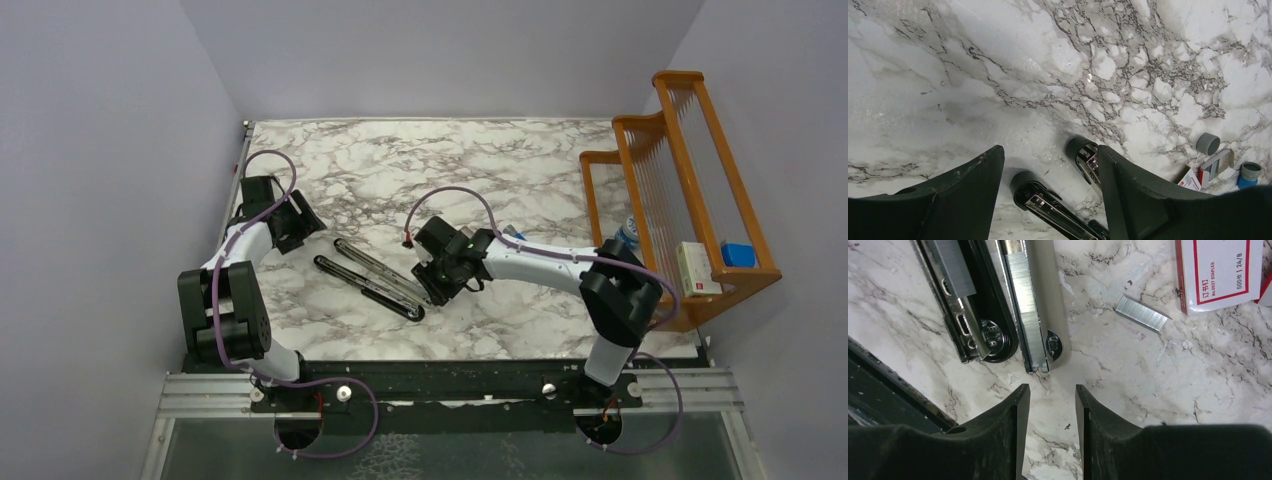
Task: Load the staples into the stapler
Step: Move the stapler to the center of the board, then pick up the stapler.
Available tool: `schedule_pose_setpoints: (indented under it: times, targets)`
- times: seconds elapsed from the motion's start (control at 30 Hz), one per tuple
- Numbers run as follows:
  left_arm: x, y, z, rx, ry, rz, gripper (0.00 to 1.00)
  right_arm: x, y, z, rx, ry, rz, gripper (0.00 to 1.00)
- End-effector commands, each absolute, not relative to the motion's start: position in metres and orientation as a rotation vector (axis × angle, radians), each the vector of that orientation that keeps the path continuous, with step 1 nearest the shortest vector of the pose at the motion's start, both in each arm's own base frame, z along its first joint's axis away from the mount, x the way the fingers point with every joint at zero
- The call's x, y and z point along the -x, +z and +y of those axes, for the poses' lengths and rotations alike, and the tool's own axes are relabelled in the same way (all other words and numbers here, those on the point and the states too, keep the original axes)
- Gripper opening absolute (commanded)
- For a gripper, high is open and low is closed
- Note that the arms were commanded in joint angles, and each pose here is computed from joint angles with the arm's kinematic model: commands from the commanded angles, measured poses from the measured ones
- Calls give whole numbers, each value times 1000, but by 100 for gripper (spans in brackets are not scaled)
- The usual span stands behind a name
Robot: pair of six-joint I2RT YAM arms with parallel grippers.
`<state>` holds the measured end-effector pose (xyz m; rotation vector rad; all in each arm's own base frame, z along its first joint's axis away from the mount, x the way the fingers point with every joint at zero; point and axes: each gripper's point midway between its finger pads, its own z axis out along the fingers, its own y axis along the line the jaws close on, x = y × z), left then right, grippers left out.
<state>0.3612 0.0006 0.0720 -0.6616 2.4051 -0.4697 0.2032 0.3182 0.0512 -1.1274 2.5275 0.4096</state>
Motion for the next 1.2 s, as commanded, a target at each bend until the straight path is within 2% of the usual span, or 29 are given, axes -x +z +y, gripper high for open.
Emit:
schedule_pose_setpoints:
  times: [0.0,0.1,0.33,0.53,0.67,0.8,0.97,1.1,1.17]
  targets:
    - [-368,85,7,642,-438,2372,71,-219,46,337,1148,414,2463,40]
    - [-368,86,7,637,-435,2368,71,-222,41,344,1154,432,2448,37]
    - [-368,85,8,642,-433,2372,71,-247,41,376,1120,471,2360,23]
    - [-369,89,9,643,-421,2363,71,-285,46,436,1150,539,2243,19]
    - [-368,92,13,653,-396,2357,71,-316,51,471,1149,541,2157,21]
    - [-368,93,16,655,-374,2352,71,-327,82,475,1079,570,2067,28]
    - [-368,89,15,650,-376,2362,71,-299,105,445,1060,643,2035,32]
    - [-368,86,15,646,-376,2366,71,-259,93,427,1139,744,2137,32]
    - [-368,85,15,647,-372,2368,71,-243,85,419,1171,784,2189,36]
